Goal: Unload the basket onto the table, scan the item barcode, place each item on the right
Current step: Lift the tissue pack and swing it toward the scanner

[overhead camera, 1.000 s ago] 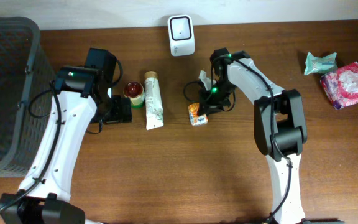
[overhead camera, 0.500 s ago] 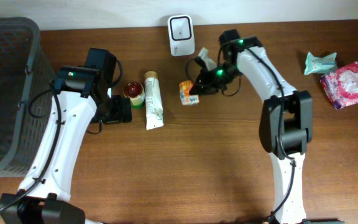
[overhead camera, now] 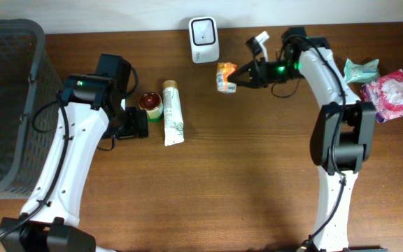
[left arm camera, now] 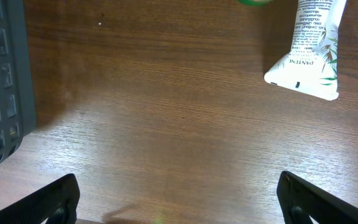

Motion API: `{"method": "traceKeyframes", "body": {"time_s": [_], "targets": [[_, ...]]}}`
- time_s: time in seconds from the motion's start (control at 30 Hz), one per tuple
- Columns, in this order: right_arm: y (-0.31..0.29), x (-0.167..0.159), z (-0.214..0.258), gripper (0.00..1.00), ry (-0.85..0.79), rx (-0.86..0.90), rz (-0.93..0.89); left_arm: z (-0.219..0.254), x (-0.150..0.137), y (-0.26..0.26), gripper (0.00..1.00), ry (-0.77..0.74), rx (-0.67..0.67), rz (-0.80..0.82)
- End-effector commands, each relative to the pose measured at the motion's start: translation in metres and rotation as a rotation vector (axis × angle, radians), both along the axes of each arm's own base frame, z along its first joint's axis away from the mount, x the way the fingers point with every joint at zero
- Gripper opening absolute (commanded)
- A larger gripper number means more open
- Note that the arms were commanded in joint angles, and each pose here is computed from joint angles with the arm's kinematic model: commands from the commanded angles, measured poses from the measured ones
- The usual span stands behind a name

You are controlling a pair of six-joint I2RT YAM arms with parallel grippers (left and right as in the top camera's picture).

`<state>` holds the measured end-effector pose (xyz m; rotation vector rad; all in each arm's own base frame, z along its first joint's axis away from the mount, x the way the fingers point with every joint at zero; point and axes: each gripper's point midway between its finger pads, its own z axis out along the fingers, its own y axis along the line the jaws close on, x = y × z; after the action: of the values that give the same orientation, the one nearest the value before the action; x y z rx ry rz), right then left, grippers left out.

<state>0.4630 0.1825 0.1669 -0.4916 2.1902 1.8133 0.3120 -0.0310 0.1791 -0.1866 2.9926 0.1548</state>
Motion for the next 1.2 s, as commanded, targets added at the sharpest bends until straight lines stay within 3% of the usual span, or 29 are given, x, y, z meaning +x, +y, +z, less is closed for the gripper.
{"method": "traceKeyframes", "body": {"time_s": [0.0,0.57,1.17], "targets": [[-0.005,0.005,0.025,0.04,-0.094,0.106,0.000,0.003,-0.002,0.002,0.99,-0.012,0.004,0.013],[0.014,-0.048,0.033,0.04,-0.067,0.119,0.086,0.003,-0.002,0.002,0.99,-0.012,0.004,0.013],[0.014,-0.050,0.031,0.04,-0.071,0.103,0.095,0.003,-0.002,0.002,0.99,-0.012,0.004,0.013]]}}
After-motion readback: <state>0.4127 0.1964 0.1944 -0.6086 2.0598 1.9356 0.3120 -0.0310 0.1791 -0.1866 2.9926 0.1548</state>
